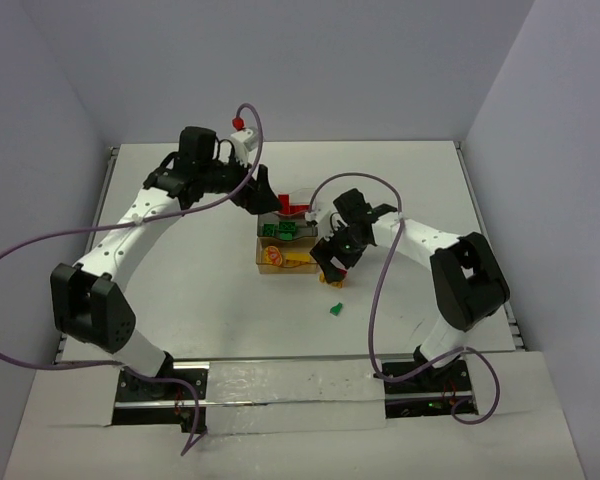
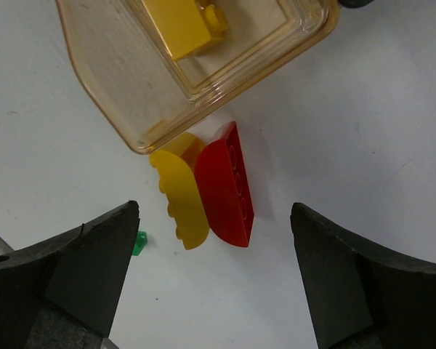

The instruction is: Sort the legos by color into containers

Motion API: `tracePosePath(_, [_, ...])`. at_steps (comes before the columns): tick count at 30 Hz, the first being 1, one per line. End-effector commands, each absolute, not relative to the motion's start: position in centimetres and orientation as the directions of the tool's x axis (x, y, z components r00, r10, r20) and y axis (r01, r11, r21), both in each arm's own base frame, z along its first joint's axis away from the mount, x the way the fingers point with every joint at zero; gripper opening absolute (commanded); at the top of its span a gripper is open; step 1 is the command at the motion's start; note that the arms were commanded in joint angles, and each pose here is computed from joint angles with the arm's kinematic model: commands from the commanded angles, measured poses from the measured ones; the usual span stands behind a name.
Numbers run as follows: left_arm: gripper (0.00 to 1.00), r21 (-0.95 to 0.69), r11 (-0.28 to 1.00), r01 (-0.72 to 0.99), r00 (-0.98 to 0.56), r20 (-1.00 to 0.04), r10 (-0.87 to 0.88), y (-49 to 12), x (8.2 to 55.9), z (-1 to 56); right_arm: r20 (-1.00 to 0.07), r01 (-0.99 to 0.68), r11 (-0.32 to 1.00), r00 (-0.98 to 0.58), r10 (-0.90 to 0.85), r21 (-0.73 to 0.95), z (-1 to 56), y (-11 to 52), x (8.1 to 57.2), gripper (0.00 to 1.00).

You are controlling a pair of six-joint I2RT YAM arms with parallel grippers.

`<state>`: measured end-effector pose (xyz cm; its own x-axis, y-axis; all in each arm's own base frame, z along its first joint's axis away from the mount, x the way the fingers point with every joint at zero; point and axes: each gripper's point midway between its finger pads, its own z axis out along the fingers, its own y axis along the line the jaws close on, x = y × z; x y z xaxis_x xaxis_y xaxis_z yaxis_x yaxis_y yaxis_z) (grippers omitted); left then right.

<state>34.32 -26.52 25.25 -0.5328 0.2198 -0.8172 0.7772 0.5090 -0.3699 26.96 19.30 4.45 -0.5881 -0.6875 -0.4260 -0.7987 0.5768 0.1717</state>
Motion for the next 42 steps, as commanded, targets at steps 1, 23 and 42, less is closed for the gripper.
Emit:
tracePosePath(1, [0.99,-0.363,0.462,0.809,-0.488,-0.853,0.185,-26.8,33.3,27.5,-0.460,-0.822,0.558,-0.541,-0.704,0.113,3.9,19.6,28.1,0.90])
tracePosePath(23, [0.98,-0.382,0.463,0.800,-0.501,-0.850,0.163,-26.7,32.8,26.7,-0.485,-0.882,0.457,-0.451,-0.750,0.113,2.8,19.2,26.0,0.42])
tracePosePath(42, [0.98,-0.599,0.391,0.698,-0.658,-0.753,0.022,-28.6,32.1,29.1,-0.827,-0.664,0.747,-0.444,-0.344,0.045,21.0,17.9,29.0,0.00])
